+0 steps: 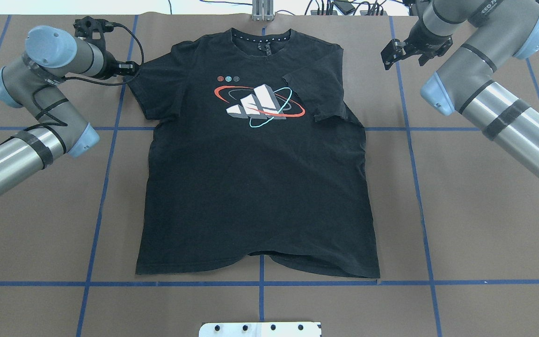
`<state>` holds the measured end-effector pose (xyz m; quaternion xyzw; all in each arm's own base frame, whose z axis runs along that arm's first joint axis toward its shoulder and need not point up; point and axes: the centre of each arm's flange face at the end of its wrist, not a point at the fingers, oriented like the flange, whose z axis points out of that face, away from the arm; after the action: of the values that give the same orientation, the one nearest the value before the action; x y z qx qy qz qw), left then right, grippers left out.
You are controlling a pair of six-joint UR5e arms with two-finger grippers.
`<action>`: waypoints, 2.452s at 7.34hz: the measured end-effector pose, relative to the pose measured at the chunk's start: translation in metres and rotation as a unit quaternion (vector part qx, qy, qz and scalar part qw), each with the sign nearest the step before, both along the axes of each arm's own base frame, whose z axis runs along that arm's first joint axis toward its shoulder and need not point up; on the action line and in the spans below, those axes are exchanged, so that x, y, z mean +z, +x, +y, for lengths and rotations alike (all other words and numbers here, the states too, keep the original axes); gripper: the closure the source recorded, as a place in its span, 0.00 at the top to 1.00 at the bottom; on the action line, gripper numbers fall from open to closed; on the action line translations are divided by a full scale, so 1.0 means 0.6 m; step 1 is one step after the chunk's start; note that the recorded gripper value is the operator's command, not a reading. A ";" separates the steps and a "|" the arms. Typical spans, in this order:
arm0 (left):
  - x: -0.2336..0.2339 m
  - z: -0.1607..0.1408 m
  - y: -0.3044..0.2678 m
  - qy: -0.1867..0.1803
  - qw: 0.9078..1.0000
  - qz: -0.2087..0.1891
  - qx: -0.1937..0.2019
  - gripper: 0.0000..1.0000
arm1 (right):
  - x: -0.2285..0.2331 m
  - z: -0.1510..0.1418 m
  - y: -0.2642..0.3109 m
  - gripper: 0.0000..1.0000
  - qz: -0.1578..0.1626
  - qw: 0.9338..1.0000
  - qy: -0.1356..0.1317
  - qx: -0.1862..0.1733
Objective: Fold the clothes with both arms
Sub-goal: 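Raise the right gripper away while the left arm moves toward the shirt, then push the sleeve nearest the left gripper inward across the shirt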
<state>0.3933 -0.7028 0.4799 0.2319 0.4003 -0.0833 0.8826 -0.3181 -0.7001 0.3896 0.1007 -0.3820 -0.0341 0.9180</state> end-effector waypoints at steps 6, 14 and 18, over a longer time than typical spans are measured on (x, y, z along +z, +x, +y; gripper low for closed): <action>-0.033 -0.006 -0.014 0.022 1.000 0.003 0.006 0.00 | -0.006 -0.001 -0.004 1.00 0.000 1.000 0.002 0.000; -0.338 0.043 0.185 -0.119 0.989 0.078 -0.030 0.00 | -0.009 0.002 -0.012 1.00 -0.001 1.000 0.001 0.001; -0.384 0.024 0.235 -0.154 0.983 0.090 -0.048 0.99 | -0.007 0.006 -0.019 1.00 0.000 1.000 0.000 -0.001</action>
<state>0.5343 -0.6886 0.2492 0.1038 0.4488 -0.2067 0.8632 -0.3295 -0.6965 0.3851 0.1008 -0.3820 -0.0350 0.9180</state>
